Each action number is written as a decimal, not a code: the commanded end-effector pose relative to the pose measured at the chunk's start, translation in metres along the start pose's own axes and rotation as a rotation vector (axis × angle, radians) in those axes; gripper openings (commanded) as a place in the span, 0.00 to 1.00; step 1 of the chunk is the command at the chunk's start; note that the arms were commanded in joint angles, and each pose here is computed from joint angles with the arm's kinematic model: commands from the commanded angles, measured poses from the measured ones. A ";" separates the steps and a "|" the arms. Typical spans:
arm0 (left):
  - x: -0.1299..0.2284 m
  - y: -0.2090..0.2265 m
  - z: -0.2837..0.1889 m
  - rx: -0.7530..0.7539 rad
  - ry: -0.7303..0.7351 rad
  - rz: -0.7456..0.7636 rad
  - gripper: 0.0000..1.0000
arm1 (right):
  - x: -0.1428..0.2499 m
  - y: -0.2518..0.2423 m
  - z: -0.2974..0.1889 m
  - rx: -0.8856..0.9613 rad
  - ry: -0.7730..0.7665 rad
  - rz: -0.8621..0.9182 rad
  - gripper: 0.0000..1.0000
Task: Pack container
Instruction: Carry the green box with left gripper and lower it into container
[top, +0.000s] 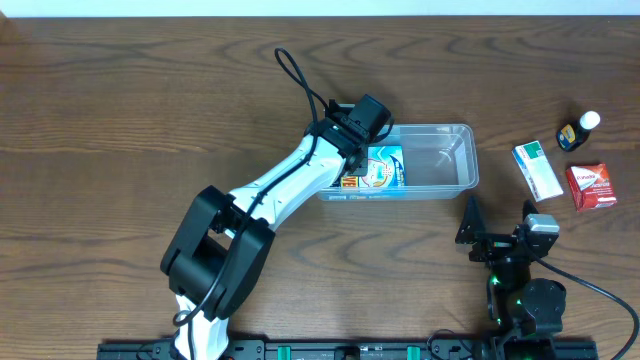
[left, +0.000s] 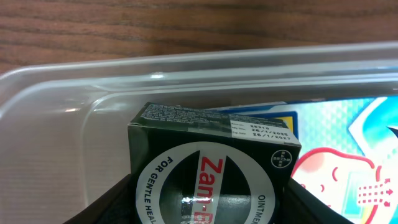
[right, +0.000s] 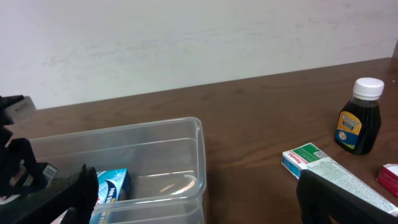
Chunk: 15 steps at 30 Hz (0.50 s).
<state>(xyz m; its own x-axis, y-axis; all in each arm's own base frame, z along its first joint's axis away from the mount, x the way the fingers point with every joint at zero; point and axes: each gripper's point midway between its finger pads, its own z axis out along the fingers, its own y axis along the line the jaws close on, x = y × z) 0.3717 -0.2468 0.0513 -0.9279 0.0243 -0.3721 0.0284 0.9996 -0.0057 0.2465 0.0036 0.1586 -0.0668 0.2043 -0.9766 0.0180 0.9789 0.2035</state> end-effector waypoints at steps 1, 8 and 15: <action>-0.007 0.002 0.002 -0.022 -0.024 -0.051 0.51 | 0.000 -0.003 0.000 0.014 -0.002 0.014 0.99; -0.010 0.000 0.003 -0.013 -0.035 -0.088 0.51 | 0.000 -0.003 0.000 0.014 -0.002 0.014 0.99; -0.010 0.001 0.003 -0.015 -0.034 -0.094 0.68 | 0.000 -0.003 0.000 0.014 -0.002 0.014 0.99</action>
<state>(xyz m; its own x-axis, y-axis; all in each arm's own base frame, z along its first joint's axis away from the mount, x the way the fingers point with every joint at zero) 0.3753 -0.2488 0.0514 -0.9224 -0.0442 -0.3838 -0.0325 0.9988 -0.0369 0.2465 0.0036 0.1586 -0.0668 0.2043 -0.9766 0.0180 0.9789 0.2035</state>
